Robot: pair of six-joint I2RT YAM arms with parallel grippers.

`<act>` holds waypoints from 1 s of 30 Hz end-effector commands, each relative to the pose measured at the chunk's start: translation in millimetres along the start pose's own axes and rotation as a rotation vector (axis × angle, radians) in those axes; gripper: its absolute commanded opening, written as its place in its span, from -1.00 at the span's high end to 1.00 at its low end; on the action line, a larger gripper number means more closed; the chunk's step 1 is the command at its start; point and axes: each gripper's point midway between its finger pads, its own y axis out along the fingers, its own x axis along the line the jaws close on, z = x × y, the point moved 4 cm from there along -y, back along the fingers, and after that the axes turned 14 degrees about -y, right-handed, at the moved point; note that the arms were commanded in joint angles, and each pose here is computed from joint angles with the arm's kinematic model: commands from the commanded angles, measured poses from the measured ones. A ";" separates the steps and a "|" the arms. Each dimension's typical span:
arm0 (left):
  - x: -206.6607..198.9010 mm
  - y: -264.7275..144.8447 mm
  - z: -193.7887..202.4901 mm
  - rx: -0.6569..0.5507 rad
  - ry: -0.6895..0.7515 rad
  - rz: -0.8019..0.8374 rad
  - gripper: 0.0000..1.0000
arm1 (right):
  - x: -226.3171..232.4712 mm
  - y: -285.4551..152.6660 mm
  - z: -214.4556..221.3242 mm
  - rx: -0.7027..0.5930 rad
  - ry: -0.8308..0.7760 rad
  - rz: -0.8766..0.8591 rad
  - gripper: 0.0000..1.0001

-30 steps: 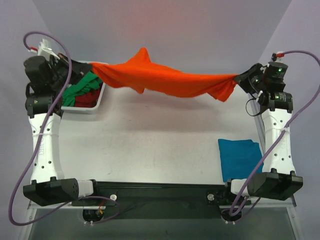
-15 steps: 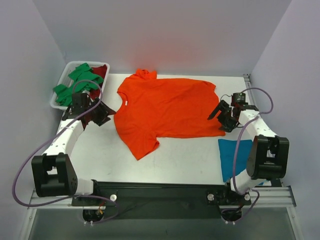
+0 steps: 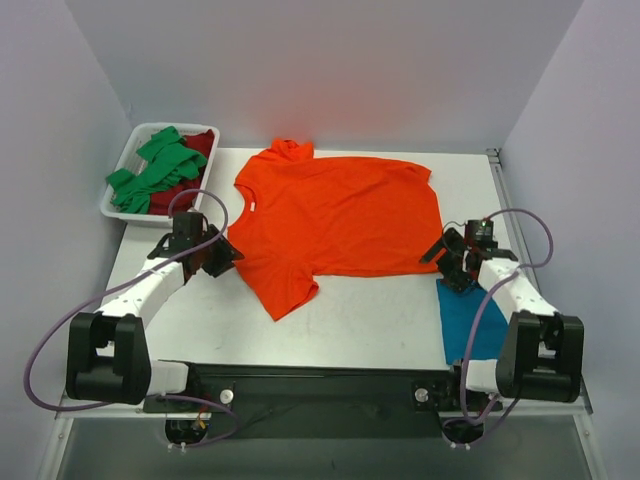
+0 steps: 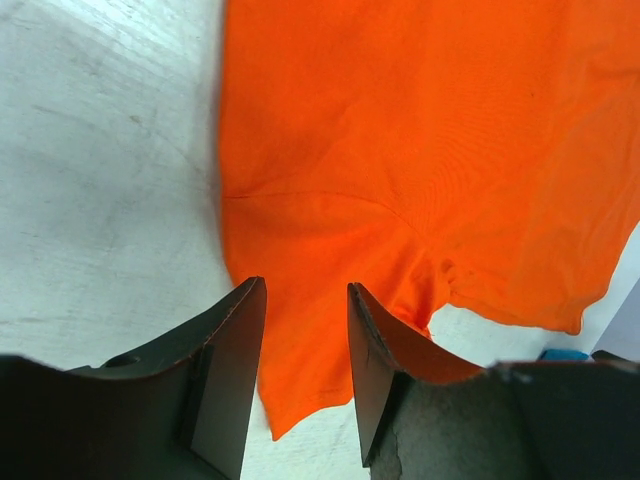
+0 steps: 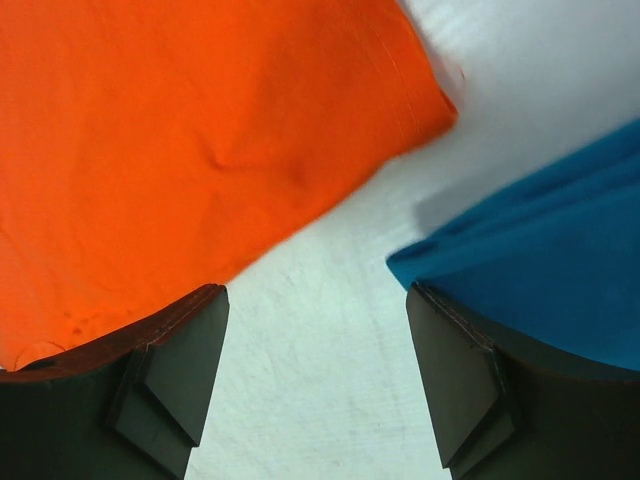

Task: Fold and stack the t-shirts
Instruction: Flatten out the tshirt

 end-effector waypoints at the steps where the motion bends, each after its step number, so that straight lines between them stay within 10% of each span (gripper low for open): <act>1: -19.5 1.0 -5.3 -0.046 0.014 0.073 0.03 | -1.4 -16.9 8.0 -0.084 0.076 -0.021 -0.47; 30: -2.2 2.7 1.3 -0.042 0.029 0.027 0.03 | -80.7 -32.7 46.6 -0.065 0.237 0.096 -0.48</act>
